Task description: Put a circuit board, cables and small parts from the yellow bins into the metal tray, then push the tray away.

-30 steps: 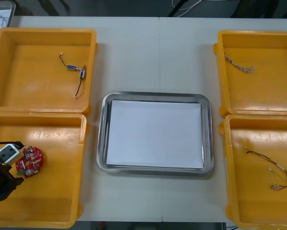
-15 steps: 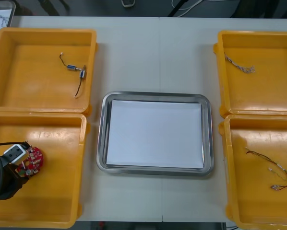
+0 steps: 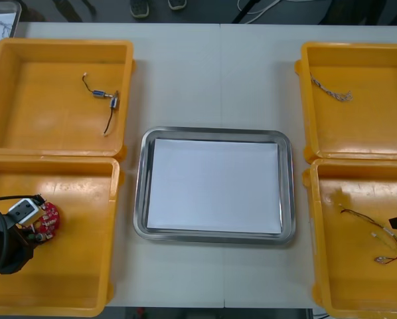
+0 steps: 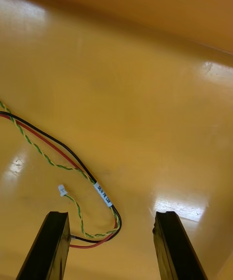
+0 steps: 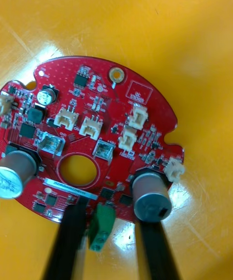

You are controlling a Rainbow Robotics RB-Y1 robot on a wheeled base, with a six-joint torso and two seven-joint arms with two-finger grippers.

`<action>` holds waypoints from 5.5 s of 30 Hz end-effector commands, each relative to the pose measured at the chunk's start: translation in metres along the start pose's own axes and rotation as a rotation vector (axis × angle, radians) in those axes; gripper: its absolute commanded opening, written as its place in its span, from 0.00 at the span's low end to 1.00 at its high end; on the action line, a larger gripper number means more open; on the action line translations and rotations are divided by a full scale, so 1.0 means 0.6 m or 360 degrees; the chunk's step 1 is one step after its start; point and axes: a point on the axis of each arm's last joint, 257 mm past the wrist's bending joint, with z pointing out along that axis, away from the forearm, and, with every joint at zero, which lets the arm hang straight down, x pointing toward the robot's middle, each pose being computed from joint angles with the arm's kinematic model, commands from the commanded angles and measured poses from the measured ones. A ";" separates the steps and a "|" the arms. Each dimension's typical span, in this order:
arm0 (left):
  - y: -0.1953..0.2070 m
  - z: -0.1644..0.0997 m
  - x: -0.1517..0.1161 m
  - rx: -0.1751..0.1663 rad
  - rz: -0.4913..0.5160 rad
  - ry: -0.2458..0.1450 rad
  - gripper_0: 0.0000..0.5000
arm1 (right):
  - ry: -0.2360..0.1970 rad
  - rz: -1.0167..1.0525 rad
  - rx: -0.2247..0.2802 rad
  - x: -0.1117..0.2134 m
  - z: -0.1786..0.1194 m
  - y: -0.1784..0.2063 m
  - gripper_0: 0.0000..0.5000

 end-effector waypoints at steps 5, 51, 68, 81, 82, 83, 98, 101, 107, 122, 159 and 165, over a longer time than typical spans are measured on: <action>0.022 -0.009 -0.005 -0.0028 0.0156 0.0006 0.00 | -0.0024 -0.0118 0.0059 0.001 0.020 -0.016 1.00; -0.004 -0.148 -0.184 -0.0006 -0.0299 0.0117 0.00 | -0.0077 -0.0144 0.0109 0.073 0.078 0.001 1.00; -0.095 -0.169 -0.305 0.0030 -0.0495 0.0084 0.00 | -0.0095 -0.0087 0.0081 0.084 0.096 0.003 0.93; -0.169 -0.166 -0.385 0.0087 -0.0600 0.0022 0.00 | -0.0098 -0.0056 0.0057 0.084 0.095 0.008 0.00; -0.175 -0.166 -0.391 0.0081 -0.0605 0.0024 0.00 | -0.0110 -0.0053 0.0055 0.079 0.092 0.008 0.00; -0.178 -0.166 -0.394 0.0082 -0.0609 0.0024 0.00 | -0.0113 -0.0052 0.0053 0.078 0.091 0.009 0.00; -0.254 -0.126 -0.466 0.0090 -0.0737 -0.0006 0.00 | -0.0096 -0.0122 0.0091 0.012 -0.038 0.002 0.00; -0.265 -0.110 -0.471 0.0072 -0.0744 0.0002 0.00 | -0.0104 -0.0137 0.0103 -0.001 -0.062 0.000 0.00; -0.290 -0.082 -0.477 0.0054 -0.0756 0.0020 0.00 | -0.0126 -0.0175 0.0121 -0.028 -0.101 0.001 0.00; -0.327 -0.031 -0.446 -0.0009 -0.0781 0.0099 0.00 | -0.0107 -0.0341 0.0098 -0.058 -0.185 0.041 0.00; -0.373 0.033 -0.445 0.0051 -0.0916 0.0084 0.01 | -0.0128 -0.1207 -0.0021 -0.159 -0.232 0.241 0.00; -0.375 0.042 -0.451 0.0062 -0.0951 0.0076 0.12 | -0.0118 -0.1286 -0.0017 -0.168 -0.224 0.263 0.00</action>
